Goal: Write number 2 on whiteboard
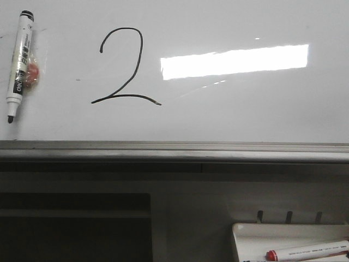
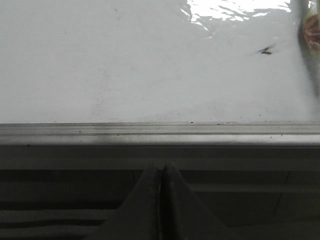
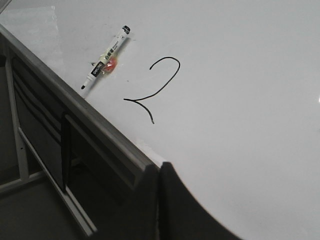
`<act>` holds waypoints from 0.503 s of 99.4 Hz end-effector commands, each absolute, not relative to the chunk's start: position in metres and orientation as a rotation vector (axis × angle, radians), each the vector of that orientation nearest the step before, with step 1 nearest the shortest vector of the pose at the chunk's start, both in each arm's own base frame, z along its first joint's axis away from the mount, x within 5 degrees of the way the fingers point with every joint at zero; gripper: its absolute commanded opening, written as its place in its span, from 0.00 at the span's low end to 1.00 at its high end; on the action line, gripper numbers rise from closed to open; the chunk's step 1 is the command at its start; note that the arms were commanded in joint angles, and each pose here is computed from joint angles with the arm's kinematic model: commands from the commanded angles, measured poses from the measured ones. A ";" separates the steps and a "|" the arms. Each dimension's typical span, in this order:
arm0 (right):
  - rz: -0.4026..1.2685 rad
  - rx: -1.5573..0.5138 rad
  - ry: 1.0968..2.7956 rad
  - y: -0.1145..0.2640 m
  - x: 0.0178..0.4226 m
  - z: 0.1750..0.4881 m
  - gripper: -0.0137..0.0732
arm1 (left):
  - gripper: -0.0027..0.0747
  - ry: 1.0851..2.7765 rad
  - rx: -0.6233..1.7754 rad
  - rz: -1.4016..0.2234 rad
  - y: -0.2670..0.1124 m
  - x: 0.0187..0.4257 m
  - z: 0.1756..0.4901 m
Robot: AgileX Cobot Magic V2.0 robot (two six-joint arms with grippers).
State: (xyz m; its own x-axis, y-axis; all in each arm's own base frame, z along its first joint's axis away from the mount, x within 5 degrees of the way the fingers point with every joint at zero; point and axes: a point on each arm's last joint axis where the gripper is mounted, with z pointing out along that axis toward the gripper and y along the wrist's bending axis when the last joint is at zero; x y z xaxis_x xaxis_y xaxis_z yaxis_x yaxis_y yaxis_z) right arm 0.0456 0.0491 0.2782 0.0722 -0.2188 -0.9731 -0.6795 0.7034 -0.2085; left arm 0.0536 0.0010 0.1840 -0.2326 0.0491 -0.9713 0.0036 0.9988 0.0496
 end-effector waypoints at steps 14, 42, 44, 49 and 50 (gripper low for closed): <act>0.387 -0.712 1.444 0.046 0.048 0.291 0.10 | 0.01 1.719 0.043 0.047 0.001 0.054 0.188; 0.387 -0.712 1.444 0.046 0.048 0.291 0.10 | 0.01 1.719 0.043 0.047 0.001 0.054 0.188; 0.387 -0.712 1.444 0.046 0.048 0.291 0.10 | 0.01 1.719 0.043 0.047 0.001 0.054 0.188; 0.387 -0.712 1.444 0.046 0.048 0.291 0.10 | 0.01 1.719 0.043 0.047 0.001 0.054 0.188; 0.387 -0.712 1.444 0.046 0.048 0.291 0.10 | 0.01 1.719 0.043 0.047 0.001 0.054 0.188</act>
State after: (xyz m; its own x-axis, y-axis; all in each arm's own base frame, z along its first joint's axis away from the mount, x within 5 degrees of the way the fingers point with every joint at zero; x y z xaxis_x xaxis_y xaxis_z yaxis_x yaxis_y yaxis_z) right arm 0.0456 0.0491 0.2782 0.0722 -0.2188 -0.9731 -0.6795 0.7034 -0.2085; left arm 0.0536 0.0012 0.1840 -0.2326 0.0534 -0.9711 0.0032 0.9985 0.0541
